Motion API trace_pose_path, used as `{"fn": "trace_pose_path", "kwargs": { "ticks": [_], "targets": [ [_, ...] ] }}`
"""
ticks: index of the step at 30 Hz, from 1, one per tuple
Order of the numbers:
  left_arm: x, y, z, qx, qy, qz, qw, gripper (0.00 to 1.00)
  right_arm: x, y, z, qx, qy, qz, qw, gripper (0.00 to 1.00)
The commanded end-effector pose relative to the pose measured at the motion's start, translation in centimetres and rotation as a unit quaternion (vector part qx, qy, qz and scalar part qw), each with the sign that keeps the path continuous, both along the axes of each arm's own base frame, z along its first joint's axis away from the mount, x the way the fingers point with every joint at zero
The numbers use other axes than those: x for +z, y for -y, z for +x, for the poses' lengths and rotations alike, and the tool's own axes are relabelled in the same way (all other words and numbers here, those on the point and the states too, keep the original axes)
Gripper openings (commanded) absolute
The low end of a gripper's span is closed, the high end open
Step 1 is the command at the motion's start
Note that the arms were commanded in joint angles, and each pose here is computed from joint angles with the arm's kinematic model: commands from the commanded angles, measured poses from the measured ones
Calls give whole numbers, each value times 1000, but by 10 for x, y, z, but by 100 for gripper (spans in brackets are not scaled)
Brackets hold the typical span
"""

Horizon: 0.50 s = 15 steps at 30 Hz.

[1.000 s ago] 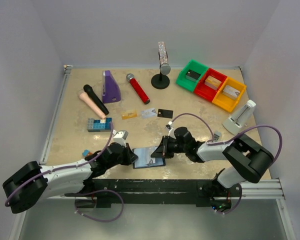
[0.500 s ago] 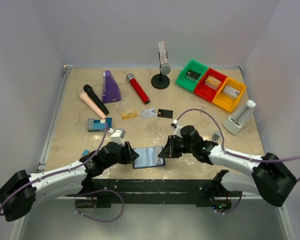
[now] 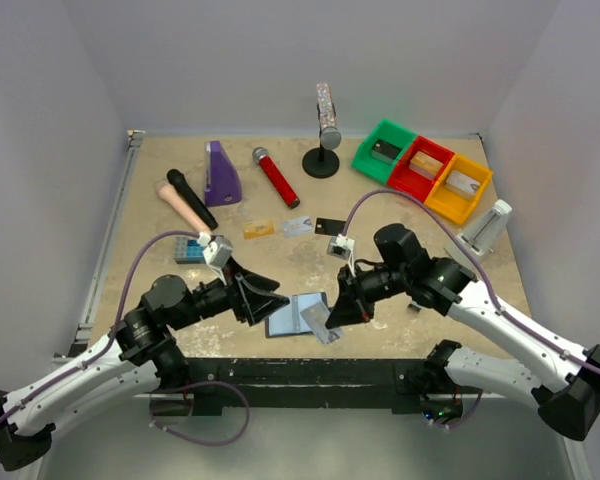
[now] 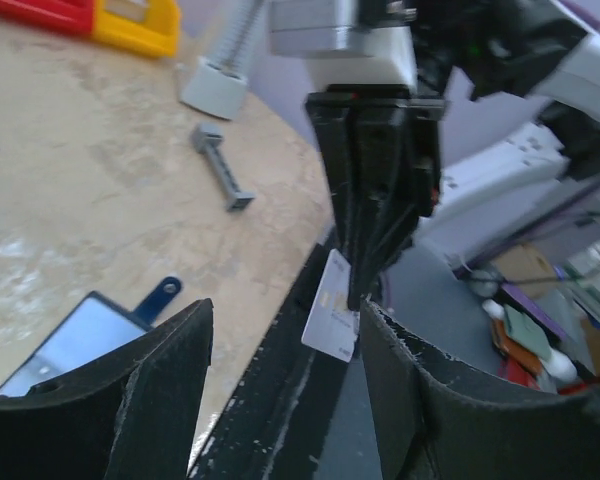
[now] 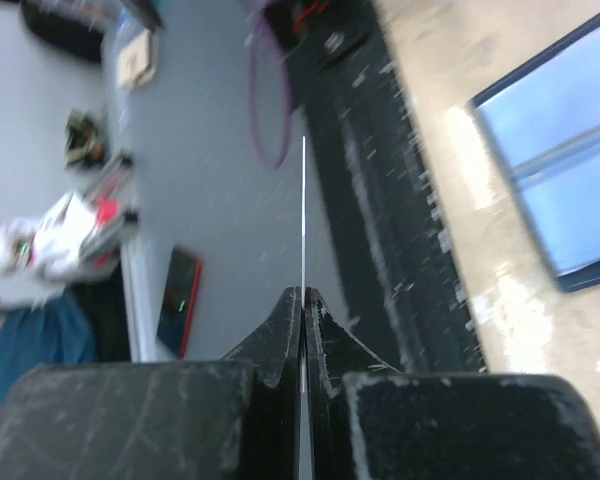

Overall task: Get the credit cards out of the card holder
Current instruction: Place the credit card at the center of the board.

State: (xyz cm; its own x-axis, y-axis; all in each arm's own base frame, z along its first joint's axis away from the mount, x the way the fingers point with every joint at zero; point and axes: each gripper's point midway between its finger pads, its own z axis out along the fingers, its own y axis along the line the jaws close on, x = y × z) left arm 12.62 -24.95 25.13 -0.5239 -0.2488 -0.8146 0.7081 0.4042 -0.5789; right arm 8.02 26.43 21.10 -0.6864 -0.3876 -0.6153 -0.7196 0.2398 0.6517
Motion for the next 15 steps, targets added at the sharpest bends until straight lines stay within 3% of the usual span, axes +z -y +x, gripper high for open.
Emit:
{"fn": "trace_pose_path", "kwargs": {
  "ticks": [1,8,15],
  "targets": [
    [41,11,-62,-180,71,-63,979,64,19,19,-61,152,-45,32,987,0],
    [34,23,-80,-261,41,-32,964,63,25,11,-68,175,-19,20,984,0],
    [22,33,-83,-281,9,-21,959,55,29,3,-68,186,-8,6,983,0]
  ]
}}
